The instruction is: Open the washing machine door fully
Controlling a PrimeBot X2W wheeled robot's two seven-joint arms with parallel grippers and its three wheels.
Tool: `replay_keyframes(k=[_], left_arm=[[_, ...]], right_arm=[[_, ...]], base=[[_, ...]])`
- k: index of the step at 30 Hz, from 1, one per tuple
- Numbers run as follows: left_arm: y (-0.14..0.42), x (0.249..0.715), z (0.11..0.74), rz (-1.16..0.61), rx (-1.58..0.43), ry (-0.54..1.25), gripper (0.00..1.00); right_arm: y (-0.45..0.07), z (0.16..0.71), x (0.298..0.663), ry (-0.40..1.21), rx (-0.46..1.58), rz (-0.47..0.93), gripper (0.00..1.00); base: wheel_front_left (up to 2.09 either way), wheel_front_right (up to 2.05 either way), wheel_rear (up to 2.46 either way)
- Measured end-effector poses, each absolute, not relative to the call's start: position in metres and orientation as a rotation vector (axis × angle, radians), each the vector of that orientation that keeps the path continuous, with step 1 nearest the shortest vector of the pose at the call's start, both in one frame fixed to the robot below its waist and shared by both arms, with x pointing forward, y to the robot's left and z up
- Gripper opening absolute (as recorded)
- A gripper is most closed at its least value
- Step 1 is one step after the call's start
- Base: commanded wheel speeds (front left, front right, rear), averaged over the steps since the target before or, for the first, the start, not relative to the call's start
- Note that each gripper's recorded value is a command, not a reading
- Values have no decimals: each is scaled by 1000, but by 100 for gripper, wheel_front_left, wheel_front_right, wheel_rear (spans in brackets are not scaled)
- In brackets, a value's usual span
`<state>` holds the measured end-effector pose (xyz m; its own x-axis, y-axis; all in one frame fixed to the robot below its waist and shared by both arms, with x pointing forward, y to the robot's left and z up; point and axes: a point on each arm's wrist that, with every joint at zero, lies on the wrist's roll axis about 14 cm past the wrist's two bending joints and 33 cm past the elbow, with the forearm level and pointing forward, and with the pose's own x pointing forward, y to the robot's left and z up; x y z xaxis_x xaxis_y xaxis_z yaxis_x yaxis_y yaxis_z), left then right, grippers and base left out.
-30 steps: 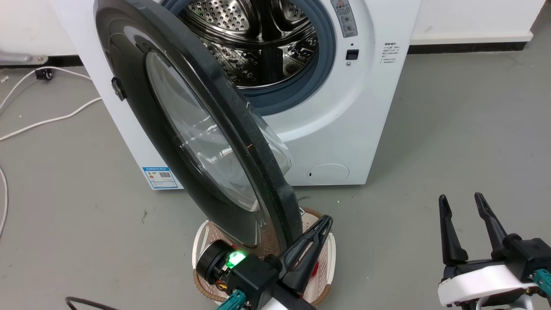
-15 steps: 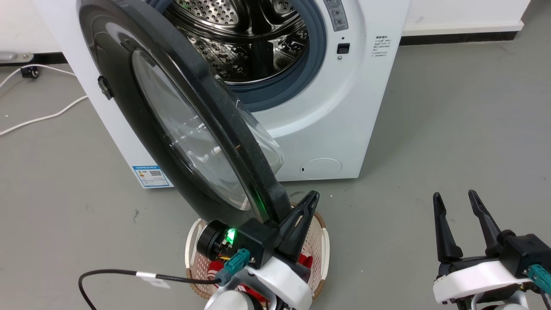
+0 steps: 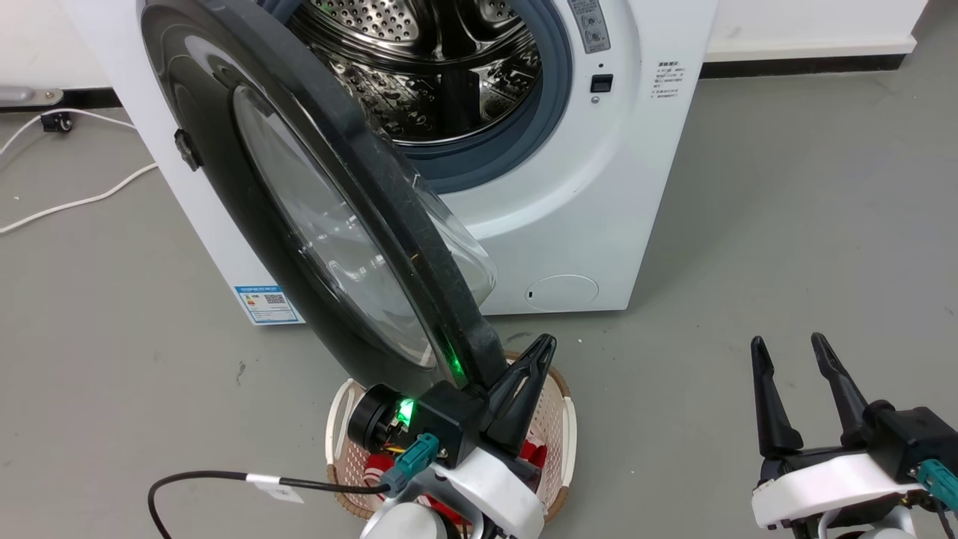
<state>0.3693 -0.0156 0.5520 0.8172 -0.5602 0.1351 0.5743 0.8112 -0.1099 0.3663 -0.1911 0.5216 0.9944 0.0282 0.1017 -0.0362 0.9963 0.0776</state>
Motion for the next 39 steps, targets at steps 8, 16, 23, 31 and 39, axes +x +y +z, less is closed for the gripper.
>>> replay_keyframes(k=[8,16,23,31,39], left_arm=[[-3,366,551,-565,-147,-113,0],[21,352,548,-485,-147,-117,0],[50,337,536,-375,-148,-91,0],[88,320,534,-241,-142,-97,0],[136,305,527,-69,-118,-89,0]], right_arm=[[-186,522,370,-98,83,48,100],[-180,524,374,-98,83,68,100],[-164,523,381,-80,86,115,100],[-138,522,390,-66,78,191,100],[-110,525,399,-64,80,270,100]], base=[[0,0,0],[0,0,0],[0,0,0],[0,0,0],[0,0,0]])
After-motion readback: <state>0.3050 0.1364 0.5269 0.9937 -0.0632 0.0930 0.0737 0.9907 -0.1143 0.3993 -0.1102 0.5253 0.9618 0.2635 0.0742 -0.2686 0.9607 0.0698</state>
